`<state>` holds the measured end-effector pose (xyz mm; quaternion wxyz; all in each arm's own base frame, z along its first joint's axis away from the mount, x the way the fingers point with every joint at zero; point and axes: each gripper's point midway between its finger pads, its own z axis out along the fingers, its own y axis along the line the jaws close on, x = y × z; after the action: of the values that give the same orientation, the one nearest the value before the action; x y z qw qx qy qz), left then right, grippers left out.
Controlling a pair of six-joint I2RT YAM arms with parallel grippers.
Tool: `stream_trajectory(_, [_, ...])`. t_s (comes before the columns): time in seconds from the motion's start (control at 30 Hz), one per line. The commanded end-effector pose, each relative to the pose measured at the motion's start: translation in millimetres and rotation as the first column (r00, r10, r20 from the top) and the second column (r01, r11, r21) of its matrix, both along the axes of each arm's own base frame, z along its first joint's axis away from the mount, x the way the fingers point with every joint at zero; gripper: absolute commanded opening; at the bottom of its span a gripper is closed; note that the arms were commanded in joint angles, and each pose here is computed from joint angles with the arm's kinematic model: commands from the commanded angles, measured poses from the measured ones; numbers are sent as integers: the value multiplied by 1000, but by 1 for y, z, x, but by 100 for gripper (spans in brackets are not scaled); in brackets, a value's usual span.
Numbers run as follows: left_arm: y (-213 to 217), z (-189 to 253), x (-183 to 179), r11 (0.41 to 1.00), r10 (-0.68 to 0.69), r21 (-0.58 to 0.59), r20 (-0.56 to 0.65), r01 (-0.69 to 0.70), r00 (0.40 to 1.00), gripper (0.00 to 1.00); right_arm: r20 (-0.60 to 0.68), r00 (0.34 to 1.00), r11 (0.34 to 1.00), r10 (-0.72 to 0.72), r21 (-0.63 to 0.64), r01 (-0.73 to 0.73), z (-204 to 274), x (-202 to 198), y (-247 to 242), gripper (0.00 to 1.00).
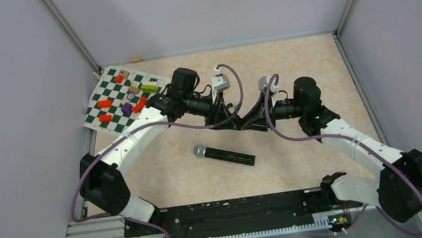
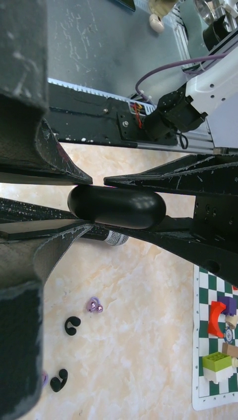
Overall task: Insert the wireless bluetooth earbuds into the charging case
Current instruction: Open the charging case.
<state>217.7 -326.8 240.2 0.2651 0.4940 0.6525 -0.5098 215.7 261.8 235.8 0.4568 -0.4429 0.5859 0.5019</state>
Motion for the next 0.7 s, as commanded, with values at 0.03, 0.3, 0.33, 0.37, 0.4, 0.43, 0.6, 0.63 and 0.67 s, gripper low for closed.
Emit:
stream_trajectory(0.03, [-2, 19, -7, 998, -22, -51, 58, 25, 998, 0, 118, 992, 998, -54, 50, 48, 32, 15, -2, 18])
stream_trajectory(0.3, [0, 20, -13, 997, -43, -58, 59, 47, 997, 0, 132, 983, 991, -128, 63, 121, 41, 27, -11, 27])
stream_trajectory(0.33, [0, 20, -13, 997, -44, -56, 60, 47, 997, 0, 131, 983, 990, -133, 64, 125, 42, 28, -12, 27])
stream_trajectory(0.37, [0, 19, -13, 997, -45, -55, 62, 48, 997, 0, 130, 982, 990, -136, 66, 128, 42, 29, -13, 28])
stream_trajectory(0.4, [1, 19, -13, 997, -45, -54, 61, 48, 997, 0, 130, 982, 989, -139, 69, 130, 44, 29, -13, 28])
stream_trajectory(0.43, [1, 19, -13, 997, -45, -55, 66, 48, 997, 0, 128, 982, 989, -141, 70, 133, 44, 29, -14, 28])
stream_trajectory(0.6, [2, 17, -13, 998, -43, -47, 75, 47, 996, 0, 125, 980, 986, -153, 82, 144, 49, 31, -17, 29])
stream_trajectory(0.63, [2, 17, -13, 998, -42, -47, 77, 45, 996, 0, 124, 980, 986, -156, 86, 146, 50, 31, -18, 29])
stream_trajectory(0.67, [3, 17, -13, 998, -42, -47, 77, 46, 996, 0, 123, 979, 985, -159, 88, 149, 51, 31, -19, 29])
